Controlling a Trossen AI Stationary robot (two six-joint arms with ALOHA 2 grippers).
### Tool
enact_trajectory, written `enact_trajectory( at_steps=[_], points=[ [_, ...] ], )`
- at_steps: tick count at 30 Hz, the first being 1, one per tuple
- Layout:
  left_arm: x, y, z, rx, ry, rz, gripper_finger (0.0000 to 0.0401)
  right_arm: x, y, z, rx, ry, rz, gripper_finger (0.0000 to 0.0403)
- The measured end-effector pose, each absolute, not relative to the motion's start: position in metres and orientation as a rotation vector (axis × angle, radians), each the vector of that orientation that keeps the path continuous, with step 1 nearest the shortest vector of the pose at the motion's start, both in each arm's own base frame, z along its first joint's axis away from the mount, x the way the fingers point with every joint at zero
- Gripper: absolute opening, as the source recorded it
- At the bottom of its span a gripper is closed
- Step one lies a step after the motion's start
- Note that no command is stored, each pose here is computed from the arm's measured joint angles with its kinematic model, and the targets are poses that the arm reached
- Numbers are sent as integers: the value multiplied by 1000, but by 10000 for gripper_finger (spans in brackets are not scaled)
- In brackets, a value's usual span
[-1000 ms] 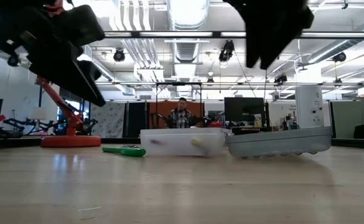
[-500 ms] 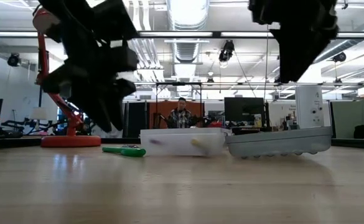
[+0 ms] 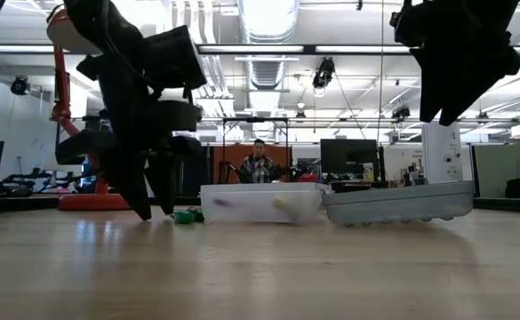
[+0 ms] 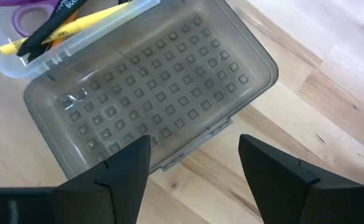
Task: Pick & place school supplies into a supply box
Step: Put the green pen into the supply box
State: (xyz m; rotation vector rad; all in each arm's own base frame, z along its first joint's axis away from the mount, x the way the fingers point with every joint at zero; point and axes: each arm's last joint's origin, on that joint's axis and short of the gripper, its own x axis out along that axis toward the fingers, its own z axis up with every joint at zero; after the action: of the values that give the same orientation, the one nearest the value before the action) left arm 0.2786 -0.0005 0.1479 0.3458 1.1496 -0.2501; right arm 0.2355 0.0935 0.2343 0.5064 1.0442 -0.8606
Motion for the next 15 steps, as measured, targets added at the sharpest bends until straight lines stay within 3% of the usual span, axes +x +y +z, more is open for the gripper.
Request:
enact_trajectory(
  at_steps=[10,15],
  points=[
    [294,0,176,424,1051,-270,157,232,92,226,461,1076,-863,235],
    [294,9,170,473,1097,-304,157,230,90,222,457,1083,-874,235]
  ],
)
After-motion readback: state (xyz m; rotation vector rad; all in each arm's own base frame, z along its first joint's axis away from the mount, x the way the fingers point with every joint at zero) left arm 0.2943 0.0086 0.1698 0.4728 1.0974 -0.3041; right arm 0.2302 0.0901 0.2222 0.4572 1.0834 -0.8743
